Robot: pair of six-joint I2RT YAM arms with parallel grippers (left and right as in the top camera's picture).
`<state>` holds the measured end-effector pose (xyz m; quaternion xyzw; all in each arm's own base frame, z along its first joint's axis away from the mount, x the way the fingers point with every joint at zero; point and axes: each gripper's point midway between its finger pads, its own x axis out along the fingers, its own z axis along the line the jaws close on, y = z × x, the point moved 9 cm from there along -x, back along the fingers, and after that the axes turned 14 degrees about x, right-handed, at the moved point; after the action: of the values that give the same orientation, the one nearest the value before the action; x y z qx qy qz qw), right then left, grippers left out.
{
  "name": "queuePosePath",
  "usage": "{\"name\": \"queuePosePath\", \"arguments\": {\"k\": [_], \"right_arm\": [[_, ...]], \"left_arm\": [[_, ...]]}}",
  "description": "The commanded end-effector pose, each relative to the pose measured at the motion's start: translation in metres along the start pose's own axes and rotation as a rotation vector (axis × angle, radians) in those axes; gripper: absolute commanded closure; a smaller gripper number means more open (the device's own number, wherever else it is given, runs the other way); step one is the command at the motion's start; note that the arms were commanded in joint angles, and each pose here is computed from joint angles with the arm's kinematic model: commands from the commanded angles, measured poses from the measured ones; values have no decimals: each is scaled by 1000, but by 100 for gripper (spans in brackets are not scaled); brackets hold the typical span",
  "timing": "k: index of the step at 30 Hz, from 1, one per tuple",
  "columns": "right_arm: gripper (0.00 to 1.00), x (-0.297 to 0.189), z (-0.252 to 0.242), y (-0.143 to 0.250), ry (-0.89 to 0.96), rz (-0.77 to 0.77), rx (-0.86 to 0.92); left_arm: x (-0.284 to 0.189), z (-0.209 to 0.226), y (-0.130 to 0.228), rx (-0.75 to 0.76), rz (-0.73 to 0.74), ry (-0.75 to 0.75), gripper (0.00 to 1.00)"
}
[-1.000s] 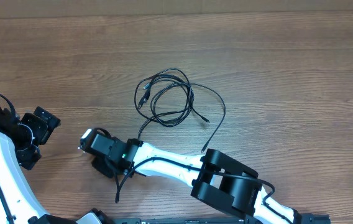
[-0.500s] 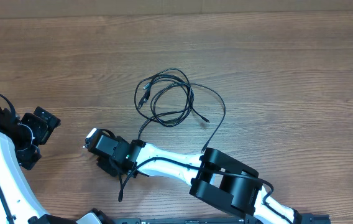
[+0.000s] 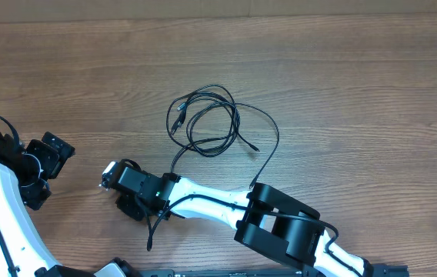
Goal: Untangle cables
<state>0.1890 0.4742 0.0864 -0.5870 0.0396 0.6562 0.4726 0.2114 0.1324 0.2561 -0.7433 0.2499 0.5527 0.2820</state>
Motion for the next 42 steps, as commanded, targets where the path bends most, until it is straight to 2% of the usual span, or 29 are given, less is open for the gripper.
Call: {"name": "queuePosePath", "arguments": {"k": [1,8,9,11,12,13,19,25,33,36,37,39,42], "right_arm": [[60,20,-1,22,0,65,-39],[59,25,-4,25,16,66,-64],[68,25,-5,24,17,65,-62],[80,24,-8,21,20,58,-56],[91,24,-10,19,21,55,-52],[96,23,-12,16,22,49,-48],[96,5,-21,-6,20,-10,-19],[96,-30,-28,-47,-6,-169,2],[96,-60,-86,-100,11,-412,75],[96,-69,-118,-109,31,-449,190],[95,-70,-124,-109,34,-444,218],[77,-71,-138,-104,34,-402,294],[76,-70,-152,-90,8,-299,443]], "left_arm": [[-5,0,2,-14,-22,-1,0],[-5,0,2,-14,-22,-1,0],[-5,0,2,-14,-22,-1,0],[-5,0,2,-14,-22,-2,0],[-5,0,2,-14,-22,-1,0],[-5,0,2,-14,-22,-2,0],[-5,0,2,-14,-22,-2,0],[-5,0,2,-14,-22,-1,0],[-5,0,2,-14,-22,-1,0],[-5,0,2,-14,-22,-1,0],[-5,0,2,-14,-22,-1,1],[-5,0,2,-14,-22,-1,0],[-5,0,2,-14,-22,-1,1]]}}
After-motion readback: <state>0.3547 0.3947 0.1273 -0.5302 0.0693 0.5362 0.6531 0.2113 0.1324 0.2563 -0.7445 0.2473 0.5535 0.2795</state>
